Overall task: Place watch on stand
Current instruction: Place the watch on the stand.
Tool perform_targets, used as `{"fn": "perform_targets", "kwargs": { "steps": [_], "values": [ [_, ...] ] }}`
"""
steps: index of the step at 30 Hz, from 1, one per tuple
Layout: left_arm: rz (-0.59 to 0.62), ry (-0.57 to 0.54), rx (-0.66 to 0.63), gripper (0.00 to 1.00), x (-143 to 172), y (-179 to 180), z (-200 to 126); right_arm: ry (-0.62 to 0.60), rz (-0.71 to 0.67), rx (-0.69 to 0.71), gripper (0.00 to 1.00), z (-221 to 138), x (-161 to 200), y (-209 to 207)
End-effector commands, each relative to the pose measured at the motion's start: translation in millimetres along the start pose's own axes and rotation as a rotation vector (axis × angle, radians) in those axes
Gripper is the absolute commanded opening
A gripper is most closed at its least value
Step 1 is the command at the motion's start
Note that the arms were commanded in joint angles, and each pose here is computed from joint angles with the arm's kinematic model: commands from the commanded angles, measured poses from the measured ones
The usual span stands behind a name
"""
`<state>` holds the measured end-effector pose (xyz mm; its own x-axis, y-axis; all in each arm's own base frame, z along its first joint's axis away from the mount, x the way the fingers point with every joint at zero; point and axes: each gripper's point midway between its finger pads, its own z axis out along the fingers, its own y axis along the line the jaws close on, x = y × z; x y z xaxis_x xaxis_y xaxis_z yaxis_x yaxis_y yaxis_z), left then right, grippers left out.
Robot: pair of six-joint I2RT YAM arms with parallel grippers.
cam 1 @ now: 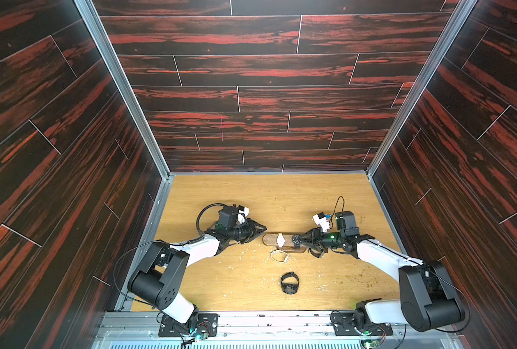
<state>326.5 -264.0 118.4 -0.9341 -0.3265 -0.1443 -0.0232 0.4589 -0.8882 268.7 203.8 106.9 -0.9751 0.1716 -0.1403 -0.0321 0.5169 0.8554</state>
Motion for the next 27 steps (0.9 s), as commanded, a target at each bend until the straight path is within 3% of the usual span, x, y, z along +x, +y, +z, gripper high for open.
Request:
{"fn": "perform_targets", "kwargs": {
  "steps": [1,12,20,23,27],
  "values": [
    [0.04,-0.016,0.013,0.27,-4,-12,-8,-0.006,0.047,0.134,0.4,-3,6,-26],
    [0.079,-0.023,-0.008,0.27,-8,-21,-15,-0.087,-0.041,0.263,0.41,-27,-6,-20],
    [0.092,-0.034,-0.011,0.27,-10,-25,-19,-0.092,-0.214,0.368,0.39,-15,-15,4],
    [0.094,-0.034,-0.01,0.27,-9,-25,-19,-0.088,-0.274,0.382,0.31,-5,-15,15],
    [0.097,-0.035,-0.012,0.27,-9,-24,-19,-0.065,-0.303,0.384,0.04,10,-13,22]
  ]
}}
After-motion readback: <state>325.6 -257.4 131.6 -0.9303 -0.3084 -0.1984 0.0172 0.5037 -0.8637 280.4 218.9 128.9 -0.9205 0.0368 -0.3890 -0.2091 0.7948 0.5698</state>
